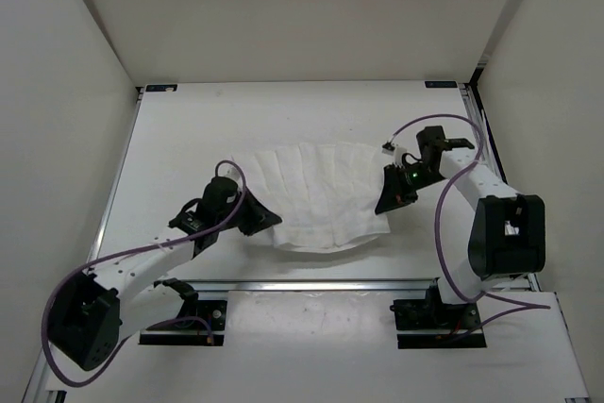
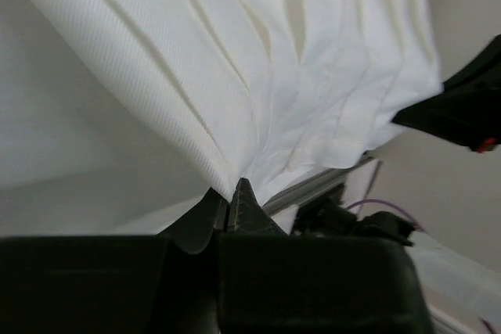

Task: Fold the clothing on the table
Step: Fold the skirt

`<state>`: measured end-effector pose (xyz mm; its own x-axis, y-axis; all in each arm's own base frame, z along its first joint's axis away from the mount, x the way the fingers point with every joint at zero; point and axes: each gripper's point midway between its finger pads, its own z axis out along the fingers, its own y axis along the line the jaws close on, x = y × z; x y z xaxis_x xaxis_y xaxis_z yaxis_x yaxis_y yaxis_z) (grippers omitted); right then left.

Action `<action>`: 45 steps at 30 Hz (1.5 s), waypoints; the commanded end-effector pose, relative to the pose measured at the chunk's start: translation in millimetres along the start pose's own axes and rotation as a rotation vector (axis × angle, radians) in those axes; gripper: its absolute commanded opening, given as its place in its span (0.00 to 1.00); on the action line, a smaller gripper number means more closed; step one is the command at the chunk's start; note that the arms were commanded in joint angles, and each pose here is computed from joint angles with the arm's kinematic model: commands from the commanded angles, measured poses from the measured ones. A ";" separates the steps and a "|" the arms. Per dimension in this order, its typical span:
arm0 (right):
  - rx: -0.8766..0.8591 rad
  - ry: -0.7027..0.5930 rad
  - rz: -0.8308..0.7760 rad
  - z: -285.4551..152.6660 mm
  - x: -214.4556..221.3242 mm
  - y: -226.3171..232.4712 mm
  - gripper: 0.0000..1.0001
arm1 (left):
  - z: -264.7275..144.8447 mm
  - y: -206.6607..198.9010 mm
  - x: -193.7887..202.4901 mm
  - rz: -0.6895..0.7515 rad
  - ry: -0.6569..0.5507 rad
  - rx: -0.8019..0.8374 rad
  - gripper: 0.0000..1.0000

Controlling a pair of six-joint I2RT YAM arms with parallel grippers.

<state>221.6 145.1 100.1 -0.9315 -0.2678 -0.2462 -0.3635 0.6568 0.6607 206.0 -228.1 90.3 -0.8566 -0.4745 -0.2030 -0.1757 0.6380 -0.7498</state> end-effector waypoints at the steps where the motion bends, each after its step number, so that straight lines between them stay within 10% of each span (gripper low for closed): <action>1: -0.057 -0.092 -0.107 -28.3 -34.0 29.7 0.00 | -19.1 -42.8 -29.5 -0.063 -0.061 0.143 0.00; 11: -0.114 -0.159 -0.200 -41.6 -110.5 53.7 0.00 | -6.0 -101.2 -101.0 -0.154 -0.106 0.280 0.00; 18: -0.081 -0.035 -0.089 -19.0 -64.8 17.9 0.01 | -0.4 -79.9 -80.5 -0.174 -0.083 0.247 0.00; 23: -0.031 0.061 0.007 4.6 -15.6 -15.6 0.44 | 5.0 -33.6 -49.3 -0.215 -0.051 0.178 0.00; 32: 0.028 0.099 0.039 23.7 27.2 -36.3 0.77 | 9.7 36.3 -17.0 -0.125 0.005 0.029 0.04; 35: 0.043 0.097 0.064 27.9 33.9 -38.4 0.77 | 6.3 57.0 -10.3 -0.084 0.021 -0.067 0.31; 36: 0.054 0.090 0.084 30.0 35.6 -41.4 0.77 | 5.2 62.2 -10.1 -0.071 0.022 -0.095 0.97; 45: 0.076 0.113 0.123 47.2 44.4 -44.0 0.77 | -3.4 76.7 -13.9 0.042 -0.031 -0.164 0.99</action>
<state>192.1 134.0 31.8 -0.9628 -0.2628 -0.0629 -0.2412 0.7307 0.6386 202.7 -180.8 39.8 -0.8534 -0.4877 -0.1839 -0.2554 0.6988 -0.6682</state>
